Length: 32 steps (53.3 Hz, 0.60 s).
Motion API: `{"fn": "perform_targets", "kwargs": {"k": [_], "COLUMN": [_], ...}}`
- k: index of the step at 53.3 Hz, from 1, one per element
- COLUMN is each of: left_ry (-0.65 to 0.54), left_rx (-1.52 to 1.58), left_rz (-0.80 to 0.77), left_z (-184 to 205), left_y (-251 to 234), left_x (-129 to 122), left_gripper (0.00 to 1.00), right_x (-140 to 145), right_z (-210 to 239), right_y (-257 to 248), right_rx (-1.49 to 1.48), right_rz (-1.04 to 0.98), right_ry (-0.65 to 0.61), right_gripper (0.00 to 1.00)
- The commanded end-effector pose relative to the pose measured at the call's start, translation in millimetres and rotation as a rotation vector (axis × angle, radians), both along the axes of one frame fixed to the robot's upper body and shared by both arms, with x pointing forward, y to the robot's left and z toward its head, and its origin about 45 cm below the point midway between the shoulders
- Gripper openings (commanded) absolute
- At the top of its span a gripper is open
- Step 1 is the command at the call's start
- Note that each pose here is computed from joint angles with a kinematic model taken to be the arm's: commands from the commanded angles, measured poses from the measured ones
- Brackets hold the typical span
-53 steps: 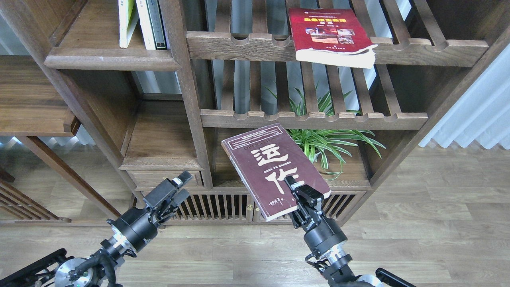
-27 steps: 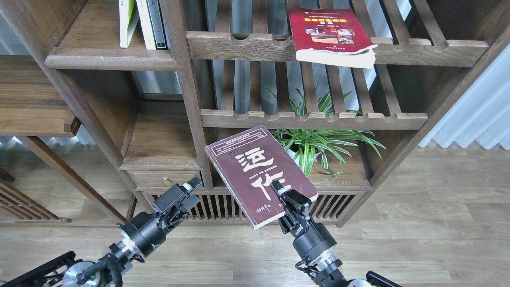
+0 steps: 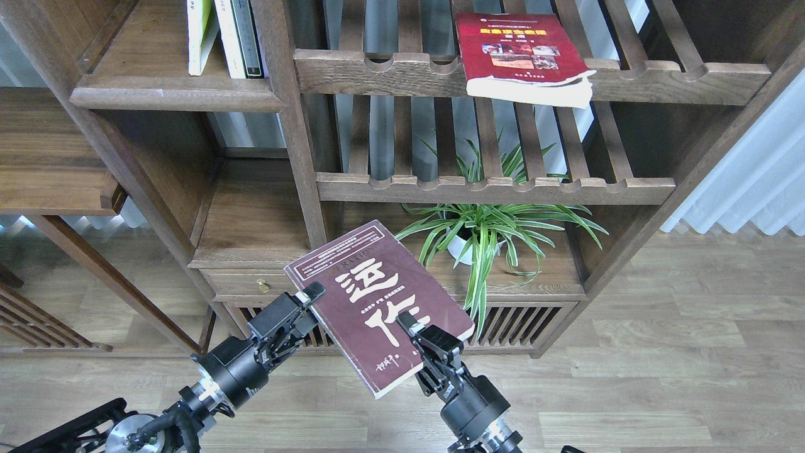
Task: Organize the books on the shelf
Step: 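Pinch the maroon book between both grippers and hold it up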
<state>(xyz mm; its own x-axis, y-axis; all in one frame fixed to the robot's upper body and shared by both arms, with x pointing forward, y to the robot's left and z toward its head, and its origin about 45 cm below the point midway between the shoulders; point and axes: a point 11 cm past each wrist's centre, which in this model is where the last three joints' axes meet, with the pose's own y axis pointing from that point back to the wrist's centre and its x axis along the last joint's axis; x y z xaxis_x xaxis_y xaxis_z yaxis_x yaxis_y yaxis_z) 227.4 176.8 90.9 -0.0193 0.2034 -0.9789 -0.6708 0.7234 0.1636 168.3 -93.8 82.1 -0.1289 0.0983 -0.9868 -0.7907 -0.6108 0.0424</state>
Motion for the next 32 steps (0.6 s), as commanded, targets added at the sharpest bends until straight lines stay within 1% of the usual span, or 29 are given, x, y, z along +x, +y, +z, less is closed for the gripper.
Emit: {"fn": "perform_targets", "kwargs": {"k": [1, 14, 19, 32], "left_ry": [0.004, 0.0, 0.005, 0.003], "left_rx": [-0.002, -0.039, -0.045, -0.046], "left_rz": [-0.003, -0.014, -0.041, -0.041], "left_z": [-1, 3, 3, 3], "left_y": [-1, -17, -21, -21], "left_x": [-2, -1, -3, -2], "left_gripper": [0.99, 0.99, 0.99, 0.99], "right_x": [0, -8, -7, -6], "right_z": [4, 2, 1, -1], "right_y": [10, 15, 14, 11], "right_rx": [0.019, 0.018, 0.015, 0.01], "right_rz": [0.008, 0.029, 0.025, 0.011], "right_ry": [-0.009, 0.0, 0.001, 0.005], "right_gripper": [0.04, 0.04, 0.04, 0.04]}}
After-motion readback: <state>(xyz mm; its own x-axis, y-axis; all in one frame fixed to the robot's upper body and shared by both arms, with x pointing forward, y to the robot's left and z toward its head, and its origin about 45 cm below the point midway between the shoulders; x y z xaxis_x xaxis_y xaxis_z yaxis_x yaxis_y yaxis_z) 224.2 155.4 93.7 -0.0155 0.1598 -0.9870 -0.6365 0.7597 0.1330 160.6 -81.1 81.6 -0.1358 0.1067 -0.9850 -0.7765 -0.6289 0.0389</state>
